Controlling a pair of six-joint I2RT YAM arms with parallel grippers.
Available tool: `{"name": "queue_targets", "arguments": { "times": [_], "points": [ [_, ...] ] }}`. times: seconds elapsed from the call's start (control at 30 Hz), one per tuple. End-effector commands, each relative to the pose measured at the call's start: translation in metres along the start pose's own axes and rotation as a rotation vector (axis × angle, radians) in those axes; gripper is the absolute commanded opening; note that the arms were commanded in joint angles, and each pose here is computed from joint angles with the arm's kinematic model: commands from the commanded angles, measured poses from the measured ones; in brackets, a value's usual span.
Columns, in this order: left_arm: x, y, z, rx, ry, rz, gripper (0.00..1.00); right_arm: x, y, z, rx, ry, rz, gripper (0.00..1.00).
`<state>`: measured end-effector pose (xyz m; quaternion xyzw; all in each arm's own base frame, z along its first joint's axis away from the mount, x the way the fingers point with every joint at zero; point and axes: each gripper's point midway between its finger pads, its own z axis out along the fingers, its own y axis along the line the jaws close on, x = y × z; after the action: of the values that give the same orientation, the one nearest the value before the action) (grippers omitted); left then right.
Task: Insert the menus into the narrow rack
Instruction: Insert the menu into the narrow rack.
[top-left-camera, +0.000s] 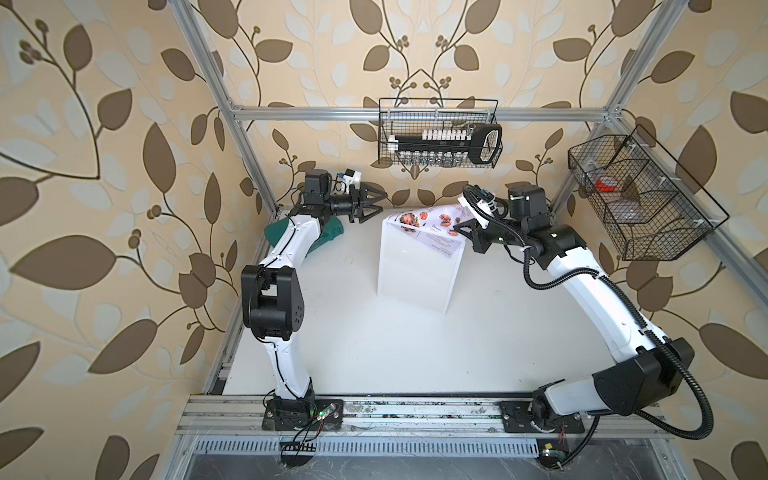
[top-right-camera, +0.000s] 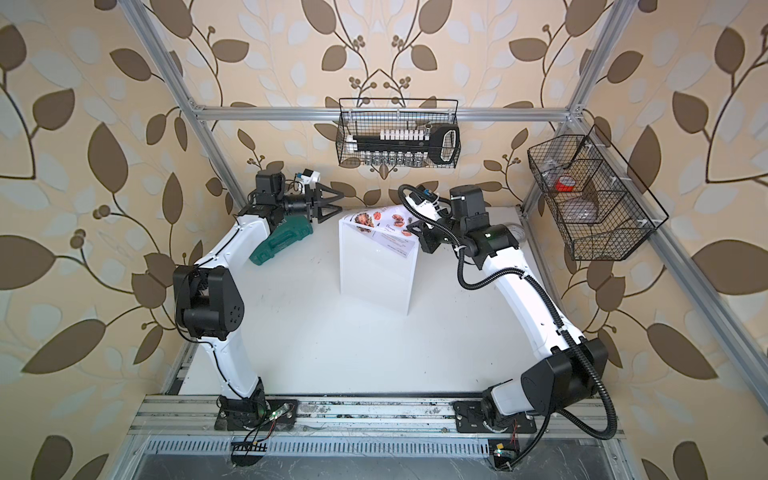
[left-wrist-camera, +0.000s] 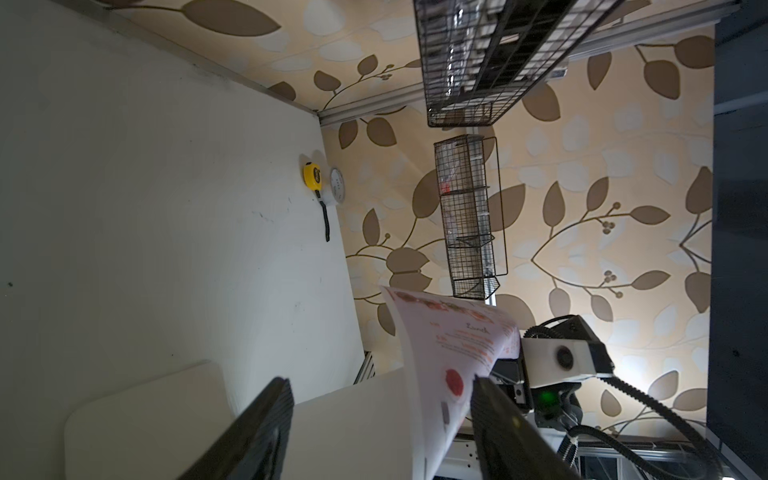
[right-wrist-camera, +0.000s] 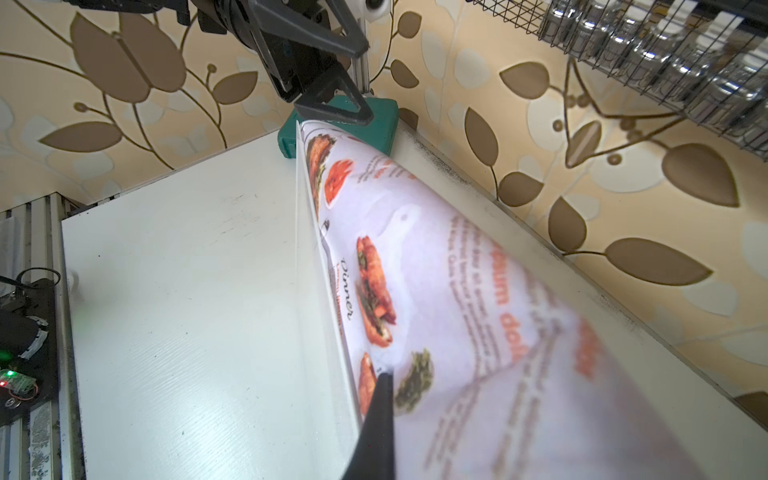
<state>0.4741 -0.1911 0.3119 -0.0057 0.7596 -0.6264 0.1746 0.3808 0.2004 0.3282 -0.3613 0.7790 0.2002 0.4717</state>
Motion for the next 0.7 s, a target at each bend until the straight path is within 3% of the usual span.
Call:
{"name": "queue_targets", "arguments": {
  "times": [0.0, 0.27, 0.5, 0.67],
  "points": [
    [0.017, -0.009, 0.001, 0.000, 0.047, 0.062, 0.70, -0.011, 0.007, -0.002, -0.033, -0.022, -0.024, 0.00],
    [0.033, -0.032, 0.022, 0.106, 0.161, 0.066, 0.70, -0.010, 0.007, 0.002, -0.034, -0.016, -0.024, 0.00],
    [0.031, -0.044, 0.026, 0.184, 0.186, 0.007, 0.71, -0.012, 0.009, 0.003, -0.035, -0.020, -0.028, 0.00],
    [0.024, -0.072, 0.025, 0.263, 0.169, 0.026, 0.72, -0.009, 0.010, 0.005, -0.039, -0.012, -0.028, 0.00]
  ]
}}
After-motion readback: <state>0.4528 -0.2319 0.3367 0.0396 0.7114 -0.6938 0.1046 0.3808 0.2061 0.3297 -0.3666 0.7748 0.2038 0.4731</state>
